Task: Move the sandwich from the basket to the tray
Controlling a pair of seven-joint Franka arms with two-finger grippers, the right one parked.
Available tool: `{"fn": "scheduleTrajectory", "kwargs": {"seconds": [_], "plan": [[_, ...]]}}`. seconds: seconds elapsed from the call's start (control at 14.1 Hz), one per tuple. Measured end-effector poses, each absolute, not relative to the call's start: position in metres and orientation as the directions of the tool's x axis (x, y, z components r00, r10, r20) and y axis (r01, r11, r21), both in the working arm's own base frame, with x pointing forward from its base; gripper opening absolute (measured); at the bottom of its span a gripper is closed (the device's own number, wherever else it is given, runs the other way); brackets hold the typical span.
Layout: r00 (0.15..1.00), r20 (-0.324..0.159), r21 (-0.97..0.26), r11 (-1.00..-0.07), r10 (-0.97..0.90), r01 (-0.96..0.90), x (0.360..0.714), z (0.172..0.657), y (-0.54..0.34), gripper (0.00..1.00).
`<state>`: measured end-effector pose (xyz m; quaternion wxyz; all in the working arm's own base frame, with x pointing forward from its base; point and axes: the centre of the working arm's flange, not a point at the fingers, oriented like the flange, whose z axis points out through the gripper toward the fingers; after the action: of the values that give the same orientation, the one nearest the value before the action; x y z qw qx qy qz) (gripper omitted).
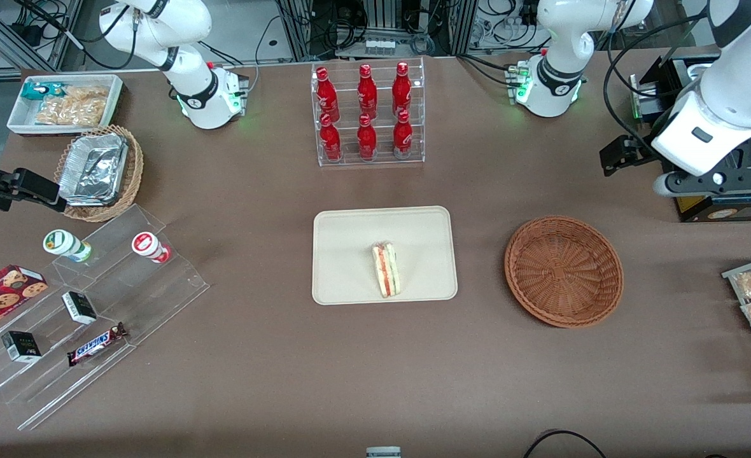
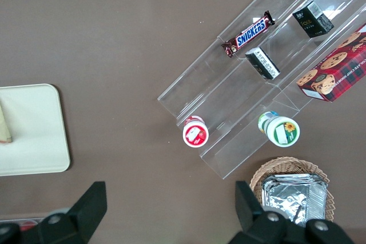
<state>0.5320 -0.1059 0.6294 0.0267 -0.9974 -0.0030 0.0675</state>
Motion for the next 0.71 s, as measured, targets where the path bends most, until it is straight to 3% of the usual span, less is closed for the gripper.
{"fn": "scheduleTrajectory", "kwargs": {"seconds": [0.71], "plan": [[0.991, -0.133, -0.061, -0.998, 0.02, 0.012, 0.52, 0.642, -0.098, 1.0]]}}
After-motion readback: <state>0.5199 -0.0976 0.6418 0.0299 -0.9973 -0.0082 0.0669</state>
